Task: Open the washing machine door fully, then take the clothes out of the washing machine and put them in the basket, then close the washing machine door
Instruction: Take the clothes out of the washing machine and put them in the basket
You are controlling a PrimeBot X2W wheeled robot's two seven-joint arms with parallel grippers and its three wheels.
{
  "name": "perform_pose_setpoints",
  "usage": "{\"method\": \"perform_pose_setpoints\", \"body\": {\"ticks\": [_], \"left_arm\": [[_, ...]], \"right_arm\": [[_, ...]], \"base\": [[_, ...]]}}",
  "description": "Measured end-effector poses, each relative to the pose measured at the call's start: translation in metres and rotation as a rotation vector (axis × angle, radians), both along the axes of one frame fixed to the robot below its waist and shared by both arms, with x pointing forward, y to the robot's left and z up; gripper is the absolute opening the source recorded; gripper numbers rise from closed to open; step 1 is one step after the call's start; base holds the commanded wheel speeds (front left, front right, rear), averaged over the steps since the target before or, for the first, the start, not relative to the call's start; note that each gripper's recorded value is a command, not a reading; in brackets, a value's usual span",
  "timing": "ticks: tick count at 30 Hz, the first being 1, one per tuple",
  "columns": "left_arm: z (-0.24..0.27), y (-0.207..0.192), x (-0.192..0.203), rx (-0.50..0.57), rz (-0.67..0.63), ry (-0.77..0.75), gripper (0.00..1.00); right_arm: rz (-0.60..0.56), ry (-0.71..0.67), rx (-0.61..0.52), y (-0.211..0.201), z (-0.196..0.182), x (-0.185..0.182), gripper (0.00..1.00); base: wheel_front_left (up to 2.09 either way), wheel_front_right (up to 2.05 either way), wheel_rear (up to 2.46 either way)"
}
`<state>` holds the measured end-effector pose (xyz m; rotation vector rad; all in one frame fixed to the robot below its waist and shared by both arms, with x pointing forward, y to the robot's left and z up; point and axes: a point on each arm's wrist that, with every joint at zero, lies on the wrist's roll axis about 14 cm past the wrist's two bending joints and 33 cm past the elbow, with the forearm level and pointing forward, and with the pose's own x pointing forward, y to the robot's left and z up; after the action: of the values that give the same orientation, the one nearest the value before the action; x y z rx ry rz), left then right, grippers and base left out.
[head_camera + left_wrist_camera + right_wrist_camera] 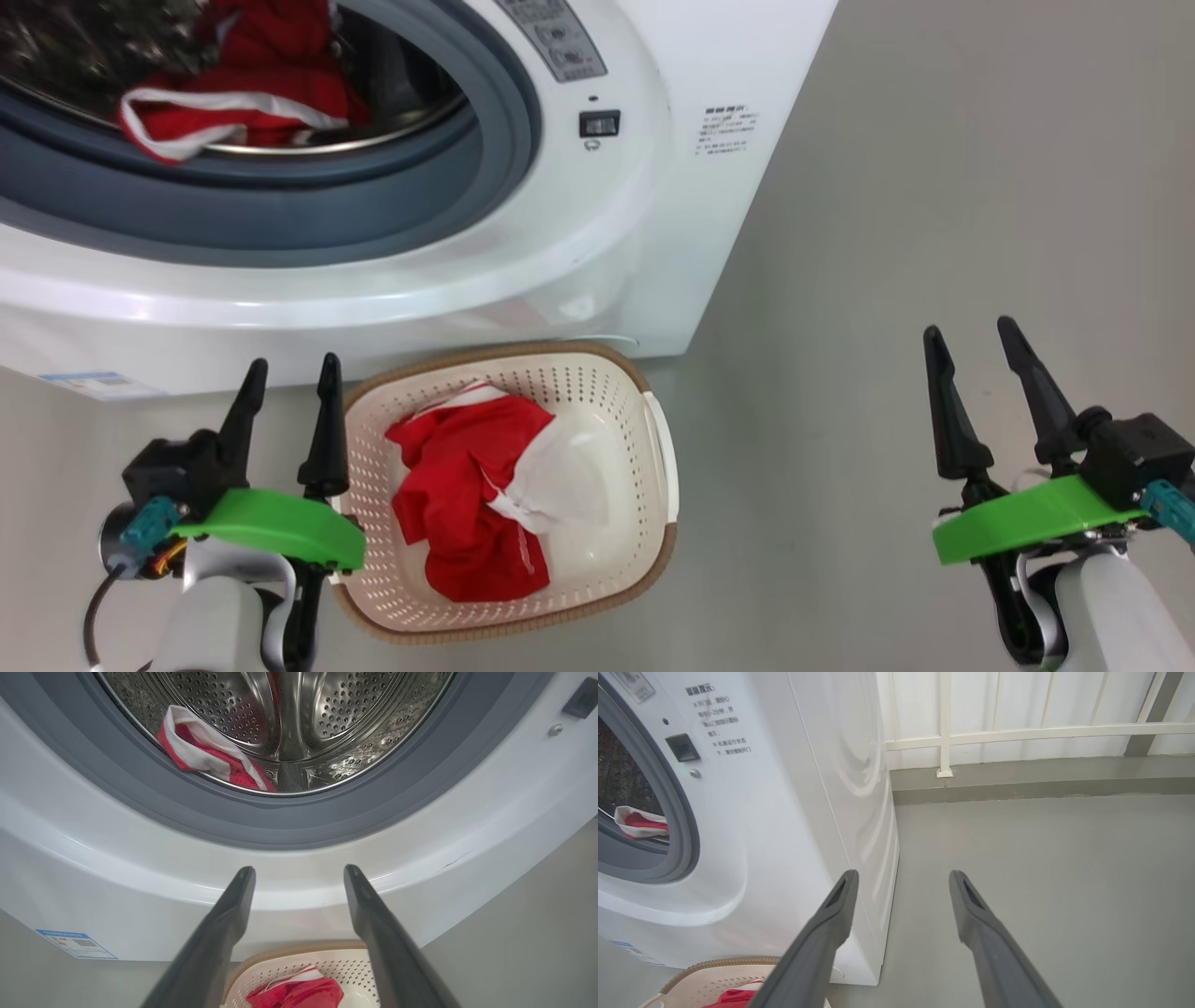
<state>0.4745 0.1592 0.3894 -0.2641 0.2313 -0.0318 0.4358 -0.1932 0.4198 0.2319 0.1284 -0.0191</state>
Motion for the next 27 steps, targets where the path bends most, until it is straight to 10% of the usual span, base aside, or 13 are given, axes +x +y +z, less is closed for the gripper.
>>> {"method": "perform_pose_setpoints", "body": {"ticks": [27], "left_arm": [[0.086,0.032,-0.066,0.076,0.063,-0.23,1.0]], "right_arm": [[0.002,-0.027,-0.006,-0.002,0.021,-0.046,1.0]], "base": [[0.0,0.0,0.0]]}}
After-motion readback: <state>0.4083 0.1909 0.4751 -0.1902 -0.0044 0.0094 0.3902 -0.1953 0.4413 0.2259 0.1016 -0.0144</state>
